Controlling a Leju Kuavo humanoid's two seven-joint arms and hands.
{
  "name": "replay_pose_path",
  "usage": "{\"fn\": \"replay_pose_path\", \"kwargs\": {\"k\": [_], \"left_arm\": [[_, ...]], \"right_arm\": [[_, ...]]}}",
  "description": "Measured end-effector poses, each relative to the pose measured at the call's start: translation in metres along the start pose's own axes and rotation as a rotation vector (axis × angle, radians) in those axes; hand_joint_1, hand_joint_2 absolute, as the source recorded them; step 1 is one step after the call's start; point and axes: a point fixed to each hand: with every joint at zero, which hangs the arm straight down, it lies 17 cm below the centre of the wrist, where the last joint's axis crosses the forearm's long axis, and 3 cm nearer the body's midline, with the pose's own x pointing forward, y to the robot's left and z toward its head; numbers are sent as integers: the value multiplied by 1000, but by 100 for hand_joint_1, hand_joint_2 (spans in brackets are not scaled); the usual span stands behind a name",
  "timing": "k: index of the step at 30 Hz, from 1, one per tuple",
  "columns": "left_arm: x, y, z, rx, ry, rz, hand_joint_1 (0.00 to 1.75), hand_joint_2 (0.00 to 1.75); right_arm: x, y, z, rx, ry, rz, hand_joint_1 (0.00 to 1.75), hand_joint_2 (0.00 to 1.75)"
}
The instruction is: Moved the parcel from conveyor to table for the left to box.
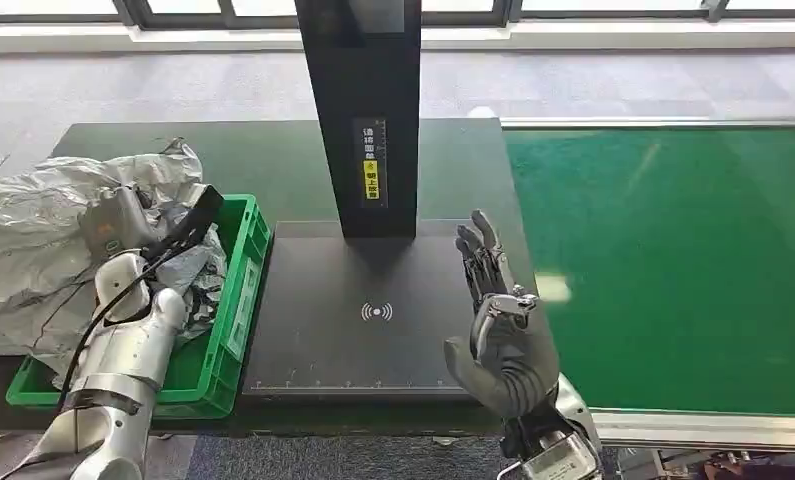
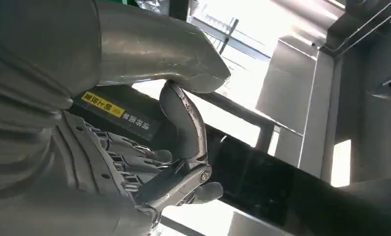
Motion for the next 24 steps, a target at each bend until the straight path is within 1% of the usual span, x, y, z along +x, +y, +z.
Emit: {"fn": "replay_pose_path", "kwargs": {"k": [1,2,3,4,9,12,15,19,24], "left_arm": [[-2,-5,2,-10,2,-4,77,175],[-2,-8,4,-16,-7,-7,33,175],[0,-10,4,-17,-18,-8,0,175],[1,-10,5,-14,-27,-7,0,0],[0,-2,4,8,-30,-2,0,0],[0,13,0,49,-25,7,0,0],[1,30,1,106,-50,20,0,0],[4,48,9,170,-92,73,0,0],[3,63,25,220,-98,137,0,0]], "right_arm": [[0,0,0,0,1,0,0,175],[-1,0,0,-1,2,0,0,175],[-1,-1,1,-5,4,3,0,175],[-2,-2,0,-8,4,4,0,175],[-2,-2,1,-13,6,6,0,175],[-3,-2,2,-14,10,9,0,175],[-5,-3,7,-27,23,12,0,175],[-7,-6,12,-41,36,23,0,175],[-8,-5,15,-34,43,38,0,175]]}}
